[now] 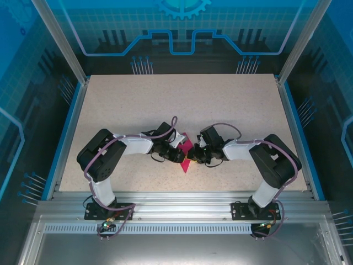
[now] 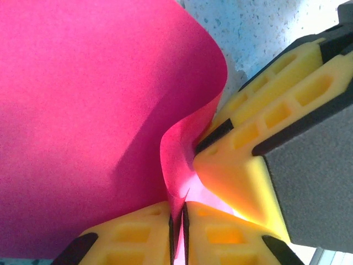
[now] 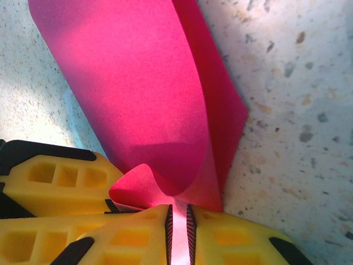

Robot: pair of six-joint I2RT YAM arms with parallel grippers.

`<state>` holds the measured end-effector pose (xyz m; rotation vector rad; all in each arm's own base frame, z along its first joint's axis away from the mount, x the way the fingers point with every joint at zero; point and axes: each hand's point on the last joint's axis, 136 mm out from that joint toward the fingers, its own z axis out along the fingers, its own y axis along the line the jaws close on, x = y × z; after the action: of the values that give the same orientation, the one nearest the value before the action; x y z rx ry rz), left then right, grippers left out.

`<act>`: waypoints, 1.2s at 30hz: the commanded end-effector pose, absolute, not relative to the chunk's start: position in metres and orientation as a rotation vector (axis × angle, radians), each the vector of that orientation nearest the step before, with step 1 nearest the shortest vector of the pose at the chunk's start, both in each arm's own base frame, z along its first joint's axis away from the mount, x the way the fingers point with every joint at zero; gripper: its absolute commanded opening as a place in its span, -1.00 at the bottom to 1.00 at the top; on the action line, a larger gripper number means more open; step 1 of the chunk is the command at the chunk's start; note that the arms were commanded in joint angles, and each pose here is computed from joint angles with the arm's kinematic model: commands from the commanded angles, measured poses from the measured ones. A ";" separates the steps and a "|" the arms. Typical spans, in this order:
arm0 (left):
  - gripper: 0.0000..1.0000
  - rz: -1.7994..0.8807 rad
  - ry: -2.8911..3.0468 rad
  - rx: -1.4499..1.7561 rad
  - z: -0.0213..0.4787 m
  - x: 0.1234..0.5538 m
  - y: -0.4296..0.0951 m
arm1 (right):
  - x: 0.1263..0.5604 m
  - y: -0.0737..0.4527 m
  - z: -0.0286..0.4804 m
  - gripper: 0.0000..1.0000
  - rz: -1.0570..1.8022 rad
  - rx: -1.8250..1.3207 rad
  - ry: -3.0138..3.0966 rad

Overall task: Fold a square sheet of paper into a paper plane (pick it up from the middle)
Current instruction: Third fold the triangle at the center of the table.

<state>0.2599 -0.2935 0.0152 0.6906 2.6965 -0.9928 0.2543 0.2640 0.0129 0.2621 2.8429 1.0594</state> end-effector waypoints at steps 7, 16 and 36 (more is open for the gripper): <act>-0.68 -0.981 2.757 0.675 0.005 0.256 -0.289 | 0.272 0.263 0.045 -0.62 1.116 0.221 2.766; -0.68 -0.976 2.763 0.675 0.004 0.255 -0.289 | 0.285 0.265 0.040 -0.63 1.185 0.224 2.758; -0.69 -0.949 2.802 0.648 -0.002 0.252 -0.284 | 0.300 0.254 0.051 -0.60 1.149 0.198 2.735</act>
<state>0.2602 -0.2936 0.0150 0.6894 2.6978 -0.9923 0.2879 0.2588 0.0257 0.2288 2.8026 1.1090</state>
